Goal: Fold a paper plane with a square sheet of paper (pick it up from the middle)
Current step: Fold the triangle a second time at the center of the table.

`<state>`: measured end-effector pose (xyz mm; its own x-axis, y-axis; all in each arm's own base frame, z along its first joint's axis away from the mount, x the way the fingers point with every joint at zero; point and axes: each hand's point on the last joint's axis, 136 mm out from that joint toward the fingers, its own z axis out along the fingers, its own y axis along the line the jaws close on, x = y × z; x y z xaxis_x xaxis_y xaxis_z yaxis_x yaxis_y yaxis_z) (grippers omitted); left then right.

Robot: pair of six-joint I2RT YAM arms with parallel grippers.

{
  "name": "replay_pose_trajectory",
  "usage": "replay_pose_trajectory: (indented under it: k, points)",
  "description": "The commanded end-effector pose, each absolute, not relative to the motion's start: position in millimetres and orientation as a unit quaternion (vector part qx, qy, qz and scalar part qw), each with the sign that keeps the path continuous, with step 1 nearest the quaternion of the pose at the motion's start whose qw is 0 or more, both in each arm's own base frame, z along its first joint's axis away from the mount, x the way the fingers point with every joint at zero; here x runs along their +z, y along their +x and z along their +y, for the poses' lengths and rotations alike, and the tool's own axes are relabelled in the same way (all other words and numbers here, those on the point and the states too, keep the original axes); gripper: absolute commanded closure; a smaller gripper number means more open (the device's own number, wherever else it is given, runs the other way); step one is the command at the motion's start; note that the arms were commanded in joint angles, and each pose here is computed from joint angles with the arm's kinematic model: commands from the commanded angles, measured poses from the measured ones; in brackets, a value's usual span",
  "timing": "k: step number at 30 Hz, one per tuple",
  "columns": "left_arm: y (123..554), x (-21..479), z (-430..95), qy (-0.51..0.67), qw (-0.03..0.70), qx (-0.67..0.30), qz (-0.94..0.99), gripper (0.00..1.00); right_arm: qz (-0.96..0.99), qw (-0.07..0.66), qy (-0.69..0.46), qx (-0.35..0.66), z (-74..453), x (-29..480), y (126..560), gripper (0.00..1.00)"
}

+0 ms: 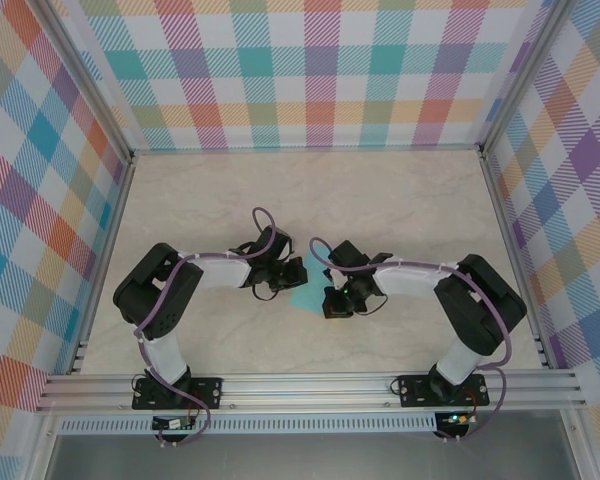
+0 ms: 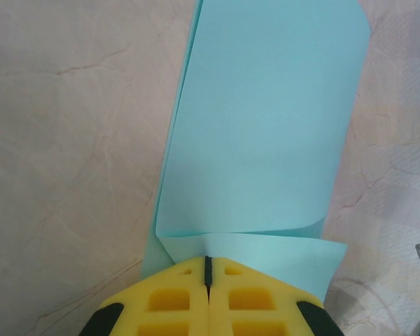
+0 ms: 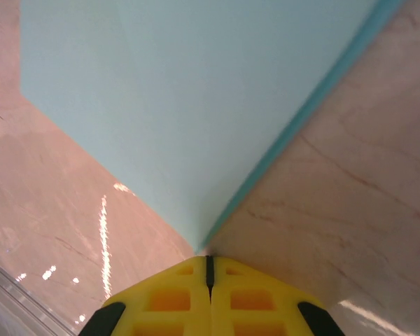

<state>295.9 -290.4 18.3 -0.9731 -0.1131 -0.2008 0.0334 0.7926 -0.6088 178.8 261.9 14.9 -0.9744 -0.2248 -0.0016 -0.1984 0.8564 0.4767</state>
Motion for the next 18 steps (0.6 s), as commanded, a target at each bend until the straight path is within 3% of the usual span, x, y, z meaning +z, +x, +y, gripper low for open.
replay_pose_trajectory:
  k: [1,6,13,16,18]
  points:
    - [275.4,-27.2,-255.6,-0.050,0.072,-0.226,0.970,1.00,-0.966,0.033,0.114,-0.232,251.4,22.9,169.7,1.00]
    - [288.9,10.1,-281.6,-0.035,0.091,-0.290,0.952,0.98,-0.964,-0.053,0.073,-0.250,251.9,56.2,208.9,0.96]
    - [306.3,69.9,-289.0,-0.057,0.142,-0.327,0.932,0.55,-0.951,-0.092,0.017,-0.294,245.8,69.8,256.5,0.60]
    - [300.8,70.3,-277.3,-0.085,0.148,-0.320,0.932,0.48,-0.947,-0.099,0.025,-0.303,246.2,73.4,270.5,0.50]
    - [296.3,69.1,-270.5,-0.103,0.151,-0.318,0.930,0.47,-0.946,-0.094,0.025,-0.310,247.3,71.8,279.2,0.49]
